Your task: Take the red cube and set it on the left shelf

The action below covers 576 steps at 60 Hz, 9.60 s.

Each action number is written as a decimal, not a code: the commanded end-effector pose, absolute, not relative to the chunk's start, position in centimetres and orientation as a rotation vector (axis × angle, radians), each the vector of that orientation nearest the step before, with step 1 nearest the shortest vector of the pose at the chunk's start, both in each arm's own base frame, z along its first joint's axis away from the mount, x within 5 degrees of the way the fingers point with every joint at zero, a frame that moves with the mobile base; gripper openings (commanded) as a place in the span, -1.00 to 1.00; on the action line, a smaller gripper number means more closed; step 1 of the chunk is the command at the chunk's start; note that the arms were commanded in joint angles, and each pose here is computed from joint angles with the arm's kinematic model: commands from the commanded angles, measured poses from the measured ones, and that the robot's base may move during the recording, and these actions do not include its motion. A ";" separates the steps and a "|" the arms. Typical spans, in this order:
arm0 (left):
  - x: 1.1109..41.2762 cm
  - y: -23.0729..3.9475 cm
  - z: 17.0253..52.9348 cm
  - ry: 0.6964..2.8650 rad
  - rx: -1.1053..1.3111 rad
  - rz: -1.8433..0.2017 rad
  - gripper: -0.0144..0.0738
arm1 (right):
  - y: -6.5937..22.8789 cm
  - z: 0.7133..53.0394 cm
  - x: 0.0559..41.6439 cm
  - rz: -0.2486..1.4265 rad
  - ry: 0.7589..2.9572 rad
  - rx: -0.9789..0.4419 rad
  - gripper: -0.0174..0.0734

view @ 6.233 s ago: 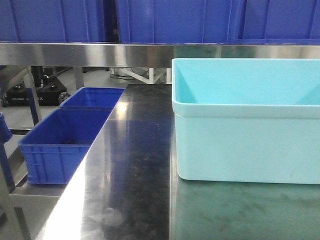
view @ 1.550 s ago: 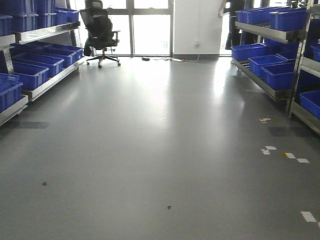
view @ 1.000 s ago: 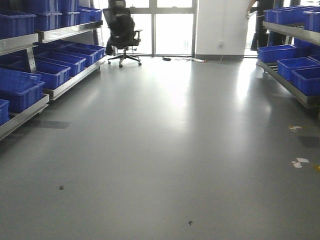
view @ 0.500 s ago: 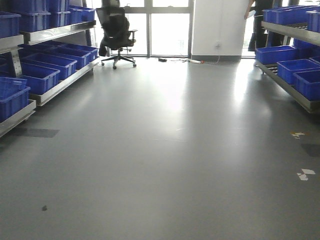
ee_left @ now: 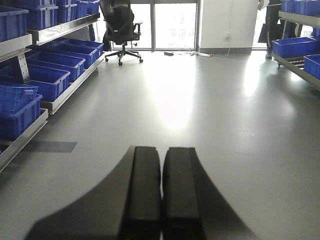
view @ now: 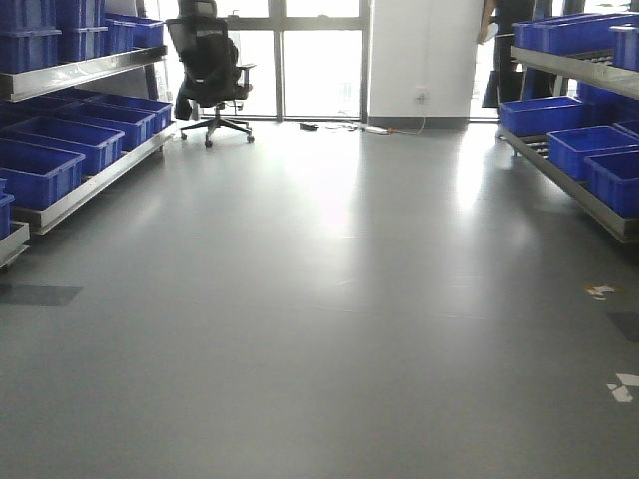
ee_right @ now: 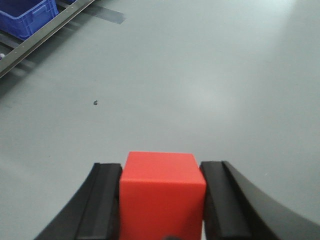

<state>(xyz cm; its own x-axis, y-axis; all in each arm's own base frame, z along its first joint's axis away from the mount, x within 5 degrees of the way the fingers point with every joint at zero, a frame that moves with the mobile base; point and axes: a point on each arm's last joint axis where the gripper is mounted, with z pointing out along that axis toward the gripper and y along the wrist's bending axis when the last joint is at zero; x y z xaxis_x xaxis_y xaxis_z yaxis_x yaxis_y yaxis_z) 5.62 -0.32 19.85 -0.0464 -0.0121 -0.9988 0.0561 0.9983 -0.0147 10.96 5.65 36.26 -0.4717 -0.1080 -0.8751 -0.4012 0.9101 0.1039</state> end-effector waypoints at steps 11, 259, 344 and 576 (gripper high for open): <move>5.6 -0.3 20.0 1.536 0.030 -0.061 -0.44 | 5.7 37.8 11.1 0.381 1.940 -0.353 -0.51; 5.6 -0.3 20.0 1.536 0.030 -0.061 -0.44 | 5.7 37.8 11.1 0.381 1.941 -0.353 -0.51; 5.6 -0.3 20.0 1.536 0.030 -0.061 -0.44 | 7.1 37.9 25.4 0.084 1.897 -0.310 -0.51; 5.6 -0.3 20.0 1.536 0.030 -0.061 -0.44 | -0.4 20.6 5.4 -0.069 1.517 0.046 -0.51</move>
